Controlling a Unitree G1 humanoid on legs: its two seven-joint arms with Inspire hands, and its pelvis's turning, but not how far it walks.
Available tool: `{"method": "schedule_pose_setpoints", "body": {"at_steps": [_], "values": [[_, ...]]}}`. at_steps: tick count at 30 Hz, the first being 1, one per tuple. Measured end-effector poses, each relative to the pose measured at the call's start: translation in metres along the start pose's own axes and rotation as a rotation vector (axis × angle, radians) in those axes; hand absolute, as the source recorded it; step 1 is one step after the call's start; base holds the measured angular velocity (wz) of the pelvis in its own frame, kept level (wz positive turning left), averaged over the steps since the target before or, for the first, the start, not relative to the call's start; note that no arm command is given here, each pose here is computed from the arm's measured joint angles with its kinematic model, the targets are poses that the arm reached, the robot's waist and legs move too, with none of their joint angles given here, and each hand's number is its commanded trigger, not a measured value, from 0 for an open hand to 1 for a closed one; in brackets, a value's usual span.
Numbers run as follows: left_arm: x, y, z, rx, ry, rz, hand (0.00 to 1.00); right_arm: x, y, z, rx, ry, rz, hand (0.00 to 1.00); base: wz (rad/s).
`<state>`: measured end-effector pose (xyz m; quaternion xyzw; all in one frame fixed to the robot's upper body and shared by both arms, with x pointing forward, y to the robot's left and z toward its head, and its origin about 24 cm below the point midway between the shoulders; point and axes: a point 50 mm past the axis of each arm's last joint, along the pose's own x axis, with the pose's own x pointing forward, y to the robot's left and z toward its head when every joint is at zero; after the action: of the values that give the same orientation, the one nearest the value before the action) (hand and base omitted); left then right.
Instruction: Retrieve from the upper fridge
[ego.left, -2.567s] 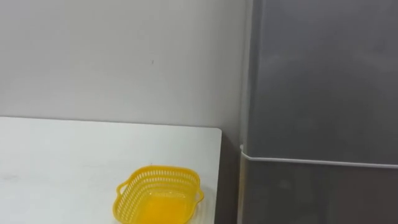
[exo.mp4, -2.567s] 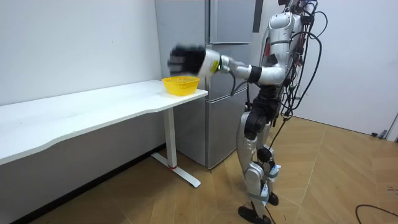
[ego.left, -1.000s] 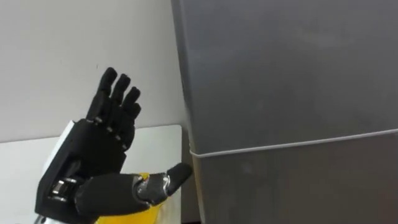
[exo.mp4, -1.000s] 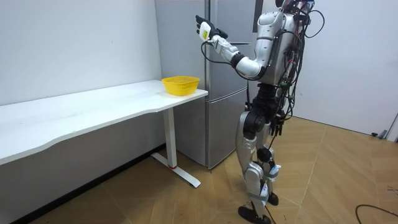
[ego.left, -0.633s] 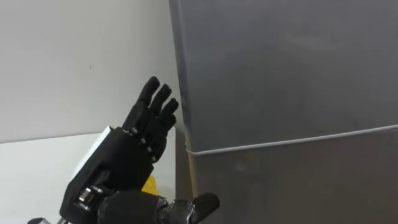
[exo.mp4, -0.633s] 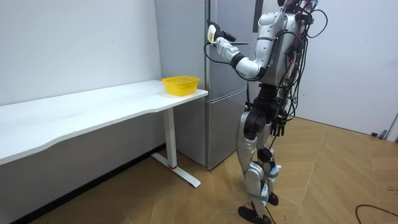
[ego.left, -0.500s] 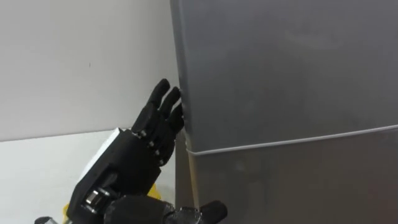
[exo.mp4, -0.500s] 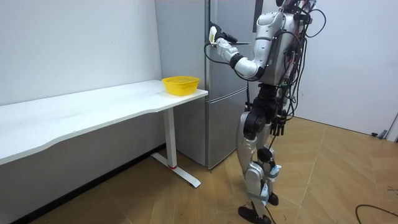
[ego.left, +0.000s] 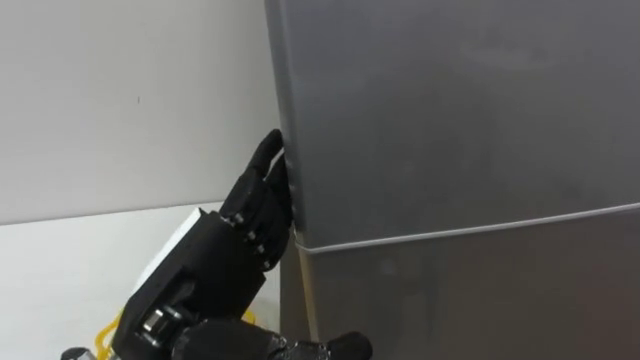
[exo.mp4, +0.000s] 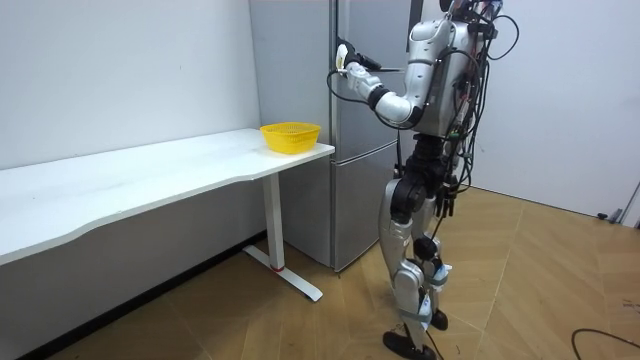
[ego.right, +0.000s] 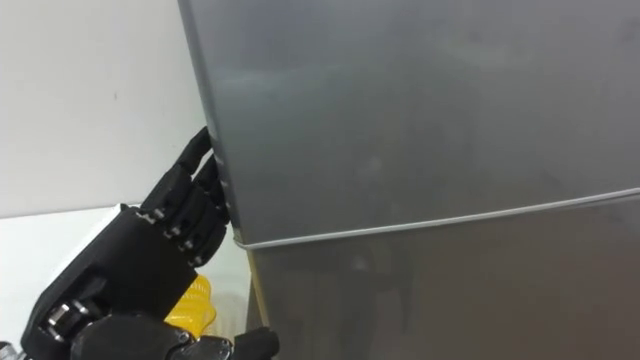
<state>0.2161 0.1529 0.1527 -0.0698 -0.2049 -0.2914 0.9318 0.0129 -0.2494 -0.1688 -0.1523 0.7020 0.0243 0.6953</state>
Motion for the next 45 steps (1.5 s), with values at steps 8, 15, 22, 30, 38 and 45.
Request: {"method": "schedule_pose_setpoints", "body": {"at_steps": [8, 15, 22, 30, 38, 45], "values": [[0.0, 0.001, -0.002, -0.005, 0.009, 0.009, 1.0, 0.0, 0.0, -0.001, -0.001, 0.005, -0.004, 0.0, 0.0], [-0.003, 0.01, -0.001, 0.01, 0.011, 0.082, 0.0, 0.0, 0.0, -0.001, -0.004, 0.007, -0.009, 0.0, 0.0], [-0.002, 0.008, -0.001, -0.001, 0.007, 0.069, 0.0, 0.0, -0.002, 0.002, -0.005, -0.007, -0.012, 0.0, 0.0], [0.001, 0.0, -0.003, -0.018, 0.008, 0.001, 0.0, 0.0, -0.002, 0.003, -0.012, -0.015, -0.014, 0.0, 0.0], [0.001, 0.0, -0.003, -0.019, 0.007, -0.013, 0.0, 0.0, -0.004, 0.003, -0.015, -0.022, -0.019, 0.0, 0.0], [0.0, -0.001, -0.002, -0.044, 0.002, -0.046, 0.0, 0.0, -0.005, -0.001, -0.015, -0.013, -0.023, 0.0, 0.0]]}}
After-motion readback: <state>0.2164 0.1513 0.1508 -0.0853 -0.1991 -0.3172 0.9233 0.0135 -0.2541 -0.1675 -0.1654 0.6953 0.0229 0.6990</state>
